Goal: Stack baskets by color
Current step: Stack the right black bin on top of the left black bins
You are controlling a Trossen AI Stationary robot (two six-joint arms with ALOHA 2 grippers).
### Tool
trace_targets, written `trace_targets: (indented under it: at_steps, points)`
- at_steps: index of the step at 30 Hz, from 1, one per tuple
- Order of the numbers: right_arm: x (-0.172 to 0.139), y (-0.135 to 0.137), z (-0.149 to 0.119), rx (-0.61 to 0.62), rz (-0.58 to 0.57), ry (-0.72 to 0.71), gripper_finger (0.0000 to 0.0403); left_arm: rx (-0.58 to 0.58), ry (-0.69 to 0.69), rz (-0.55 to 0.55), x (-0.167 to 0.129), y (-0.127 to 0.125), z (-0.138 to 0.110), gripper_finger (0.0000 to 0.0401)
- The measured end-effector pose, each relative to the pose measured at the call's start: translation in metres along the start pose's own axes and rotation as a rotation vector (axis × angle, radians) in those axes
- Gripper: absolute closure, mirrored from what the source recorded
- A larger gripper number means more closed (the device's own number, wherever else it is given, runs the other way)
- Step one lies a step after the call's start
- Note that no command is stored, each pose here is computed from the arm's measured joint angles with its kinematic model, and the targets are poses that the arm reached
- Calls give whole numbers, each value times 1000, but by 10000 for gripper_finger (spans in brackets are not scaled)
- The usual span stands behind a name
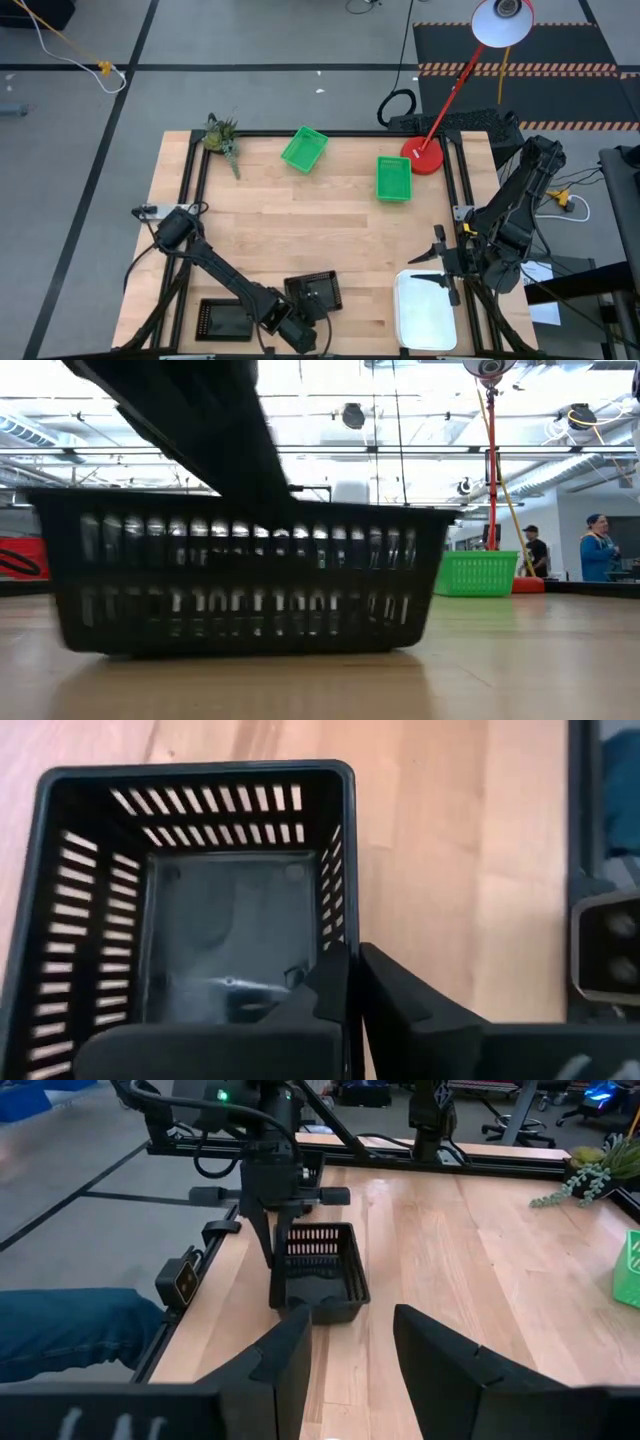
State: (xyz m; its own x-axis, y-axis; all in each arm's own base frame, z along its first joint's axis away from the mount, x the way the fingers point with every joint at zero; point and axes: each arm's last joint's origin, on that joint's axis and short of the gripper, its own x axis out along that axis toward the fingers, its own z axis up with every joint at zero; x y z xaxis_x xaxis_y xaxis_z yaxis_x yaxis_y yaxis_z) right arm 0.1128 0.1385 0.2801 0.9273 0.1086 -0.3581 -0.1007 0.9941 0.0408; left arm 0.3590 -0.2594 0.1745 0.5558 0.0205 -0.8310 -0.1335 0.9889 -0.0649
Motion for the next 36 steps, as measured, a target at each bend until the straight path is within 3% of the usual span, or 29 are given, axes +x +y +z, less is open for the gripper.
trace_targets:
  at_steps: [14,21,36]
  points:
    - [0,0,0,-11,0,0,264,152,7,-17,-74,3,1,397]
    - [0,0,0,-12,0,1,264,175,-44,-24,-110,2,-2,399]
    - [0,0,0,-14,-1,4,264,198,-6,-2,-175,-7,-49,400]
